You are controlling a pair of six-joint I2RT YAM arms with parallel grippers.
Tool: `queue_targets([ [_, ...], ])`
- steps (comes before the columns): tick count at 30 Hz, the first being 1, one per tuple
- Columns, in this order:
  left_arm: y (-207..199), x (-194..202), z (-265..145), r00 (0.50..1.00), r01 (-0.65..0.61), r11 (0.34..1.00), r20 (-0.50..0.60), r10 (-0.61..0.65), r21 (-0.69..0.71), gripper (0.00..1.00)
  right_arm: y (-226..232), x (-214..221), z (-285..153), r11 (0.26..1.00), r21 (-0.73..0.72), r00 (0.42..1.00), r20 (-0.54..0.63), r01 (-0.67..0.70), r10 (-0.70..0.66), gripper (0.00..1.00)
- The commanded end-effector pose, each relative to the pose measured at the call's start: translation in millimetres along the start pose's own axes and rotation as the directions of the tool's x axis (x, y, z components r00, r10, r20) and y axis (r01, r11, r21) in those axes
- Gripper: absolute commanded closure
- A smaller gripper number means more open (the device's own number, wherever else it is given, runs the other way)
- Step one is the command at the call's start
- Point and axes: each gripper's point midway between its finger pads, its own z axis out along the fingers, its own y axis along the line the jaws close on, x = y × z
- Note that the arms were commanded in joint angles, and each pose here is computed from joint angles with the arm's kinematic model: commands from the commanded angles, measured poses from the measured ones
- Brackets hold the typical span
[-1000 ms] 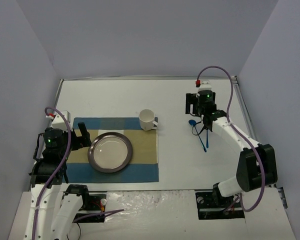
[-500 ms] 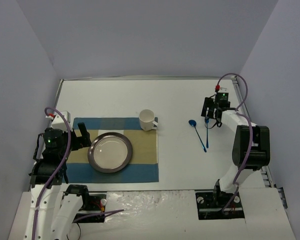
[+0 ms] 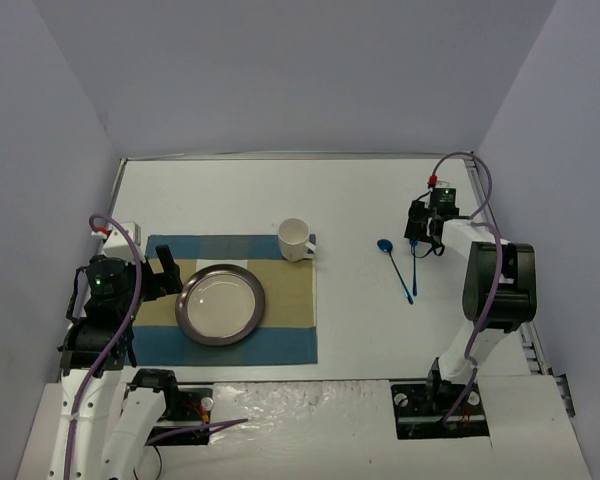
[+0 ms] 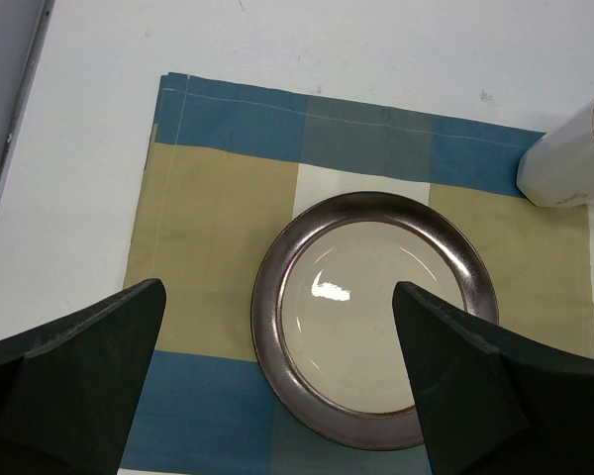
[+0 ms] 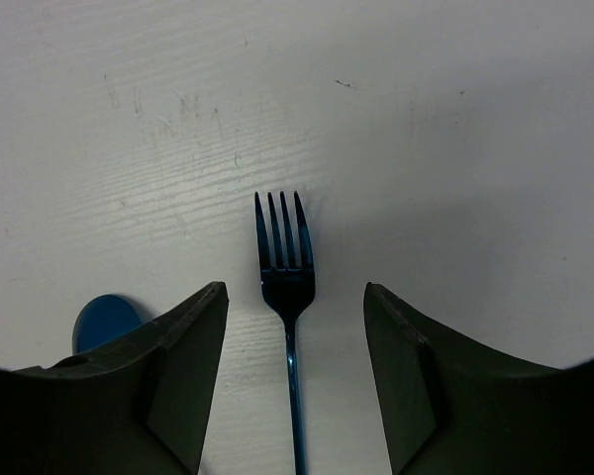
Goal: Set the dinner table for one person
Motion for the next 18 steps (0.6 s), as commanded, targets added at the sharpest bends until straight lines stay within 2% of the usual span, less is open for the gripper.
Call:
queue_targets([
  [1, -4, -13, 2, 0.999, -0.001, 1.0, 0.049, 0.0, 0.018, 0.03, 6, -11, -7, 1.0, -0.006, 1.0, 0.026, -0.012, 0.012, 0.49],
  [4, -4, -14, 2, 0.999, 0.0, 1.0, 0.05, -0.001, 0.017, 0.03, 5, 2, -9, 1.0, 0.017, 1.0, 0.002, -0.013, 0.013, 0.54],
  [14, -6, -14, 1, 0.999, -0.001, 1.0, 0.052, -0.001, 0.025, 0.03, 8, 36, -12, 0.999, 0.038, 0.997, -0.072, 0.003, 0.0, 0.61],
  [18, -6, -14, 1, 0.999, 0.001, 1.0, 0.052, -0.003, 0.026, 0.03, 3, 37, -13, 0.998, 0.063, 0.998, -0.068, -0.005, 0.009, 0.72],
])
